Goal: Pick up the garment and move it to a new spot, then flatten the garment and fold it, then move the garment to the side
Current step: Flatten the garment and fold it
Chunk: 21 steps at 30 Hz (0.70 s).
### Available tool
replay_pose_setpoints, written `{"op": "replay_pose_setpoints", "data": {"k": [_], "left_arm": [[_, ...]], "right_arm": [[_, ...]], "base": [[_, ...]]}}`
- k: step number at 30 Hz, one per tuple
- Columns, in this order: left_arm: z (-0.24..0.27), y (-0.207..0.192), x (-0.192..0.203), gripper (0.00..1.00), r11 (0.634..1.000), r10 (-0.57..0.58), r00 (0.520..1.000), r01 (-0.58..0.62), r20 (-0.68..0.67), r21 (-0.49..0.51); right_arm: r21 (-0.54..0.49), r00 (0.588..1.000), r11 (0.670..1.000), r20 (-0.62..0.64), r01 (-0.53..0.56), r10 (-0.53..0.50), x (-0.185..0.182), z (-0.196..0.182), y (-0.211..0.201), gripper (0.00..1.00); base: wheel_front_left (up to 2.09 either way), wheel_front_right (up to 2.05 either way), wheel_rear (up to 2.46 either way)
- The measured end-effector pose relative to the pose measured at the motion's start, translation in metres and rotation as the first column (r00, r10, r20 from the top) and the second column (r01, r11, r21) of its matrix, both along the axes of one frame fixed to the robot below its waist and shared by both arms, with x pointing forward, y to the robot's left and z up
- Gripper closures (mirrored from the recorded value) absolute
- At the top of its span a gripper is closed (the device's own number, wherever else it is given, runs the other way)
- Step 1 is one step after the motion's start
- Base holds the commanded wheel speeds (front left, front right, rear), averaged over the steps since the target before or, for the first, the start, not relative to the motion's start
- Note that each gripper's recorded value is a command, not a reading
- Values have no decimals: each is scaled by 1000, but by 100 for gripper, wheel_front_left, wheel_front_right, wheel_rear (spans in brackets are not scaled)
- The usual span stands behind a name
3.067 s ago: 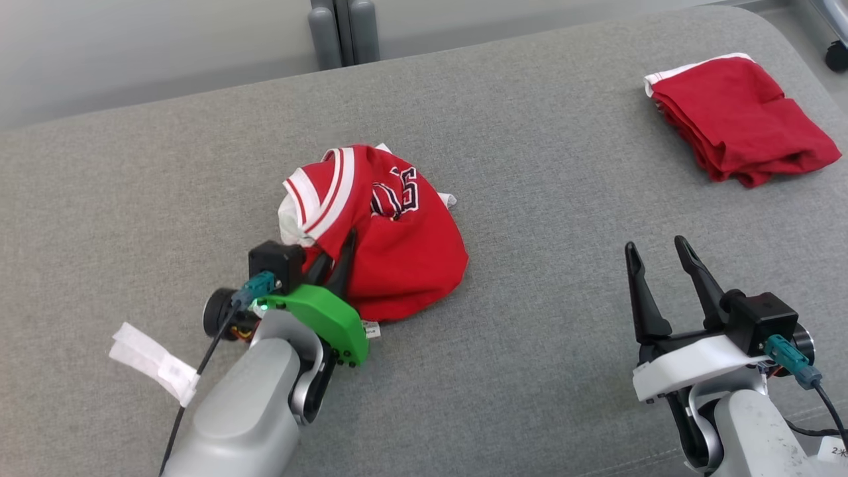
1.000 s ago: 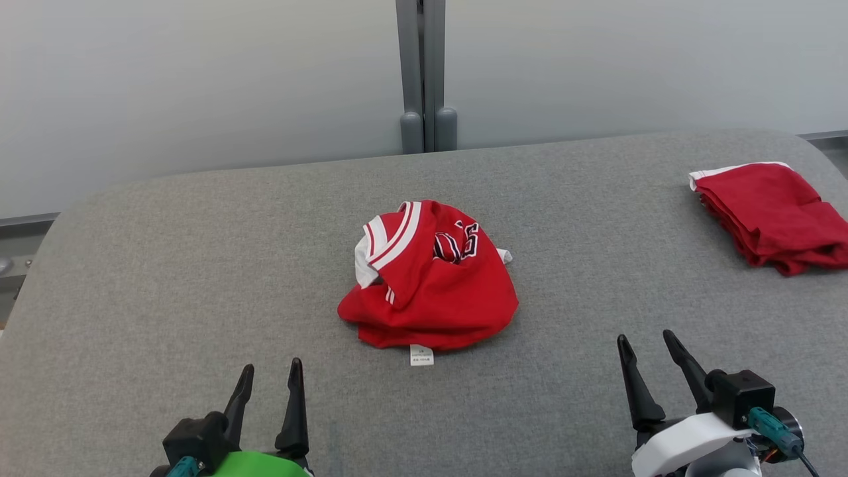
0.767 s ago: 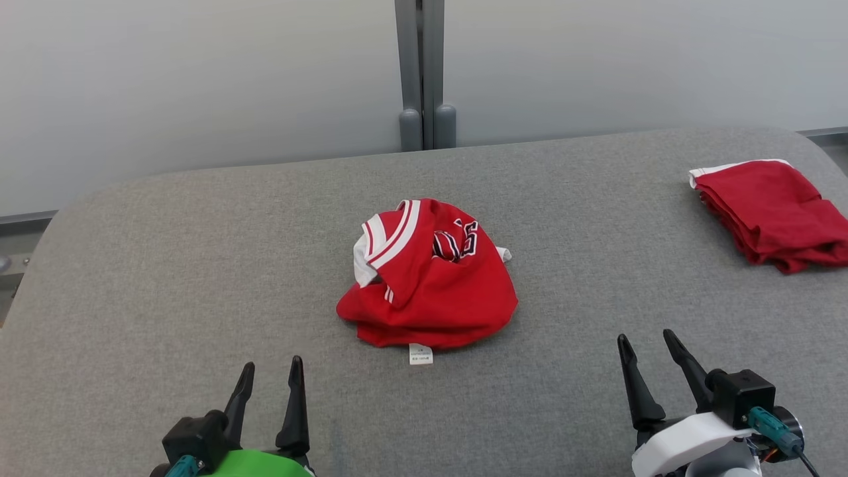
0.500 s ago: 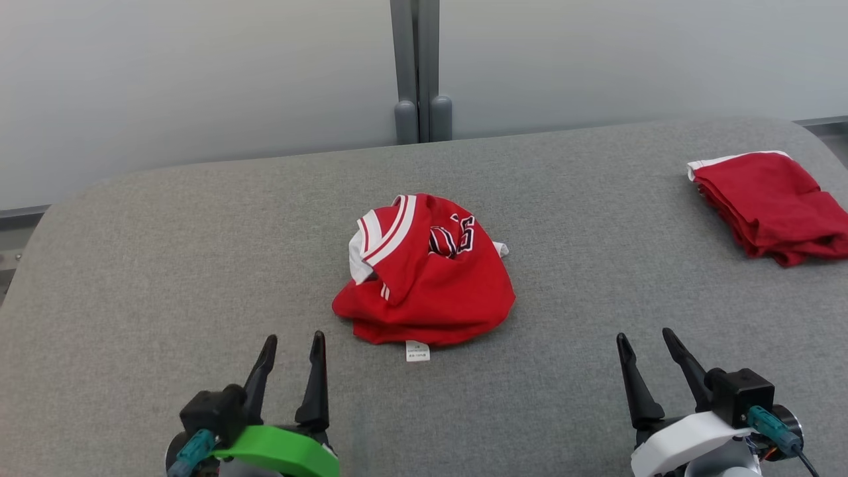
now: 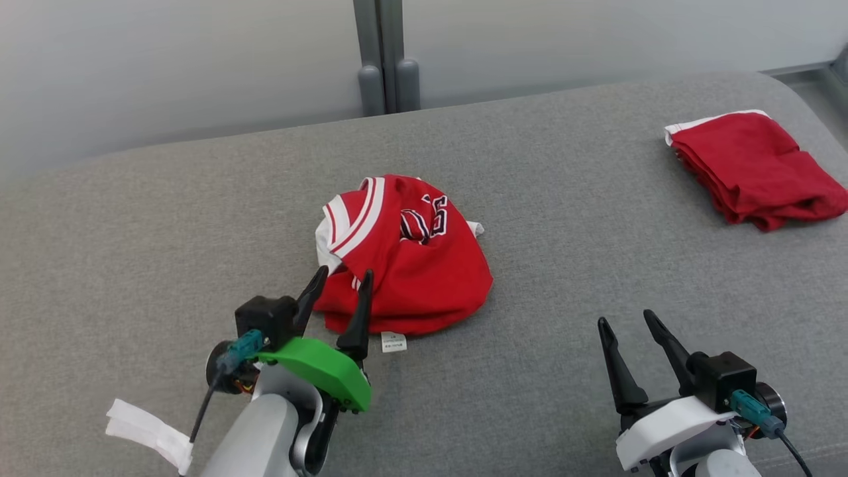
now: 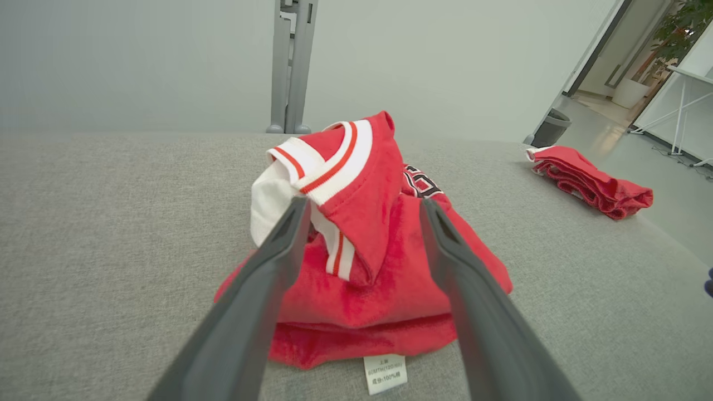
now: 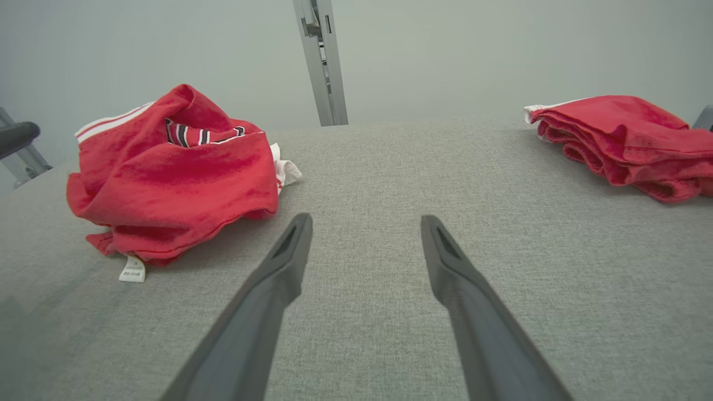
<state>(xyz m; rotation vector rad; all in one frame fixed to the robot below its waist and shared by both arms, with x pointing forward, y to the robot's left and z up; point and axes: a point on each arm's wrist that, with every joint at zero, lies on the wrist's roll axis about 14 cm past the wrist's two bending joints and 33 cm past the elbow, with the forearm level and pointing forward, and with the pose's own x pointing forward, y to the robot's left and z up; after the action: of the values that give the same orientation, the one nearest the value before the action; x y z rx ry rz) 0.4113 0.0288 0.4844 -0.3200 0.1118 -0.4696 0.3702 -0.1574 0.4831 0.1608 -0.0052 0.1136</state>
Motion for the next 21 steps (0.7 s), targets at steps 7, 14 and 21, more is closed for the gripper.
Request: {"op": "replay_pose_setpoints", "data": {"k": [7, 14, 21], "left_arm": [[-24, -13, 19, 0, 999, -25, 994, 22, -110, -32], [-24, -32, 34, 0, 996, -79, 989, 74, -121, -47], [3, -49, 50, 100, 991, -125, 991, 122, -41, -56]], "right_arm": [[-6, 999, 999, -31, 40, -40, 1, -10, -14, 0], [-10, 997, 998, -52, 60, -61, 1, -16, -20, 0], [-6, 996, 997, -49, 73, -73, 1, -15, -24, 0]], "base": [[0, 0, 0], [0, 0, 0], [0, 0, 0]]}}
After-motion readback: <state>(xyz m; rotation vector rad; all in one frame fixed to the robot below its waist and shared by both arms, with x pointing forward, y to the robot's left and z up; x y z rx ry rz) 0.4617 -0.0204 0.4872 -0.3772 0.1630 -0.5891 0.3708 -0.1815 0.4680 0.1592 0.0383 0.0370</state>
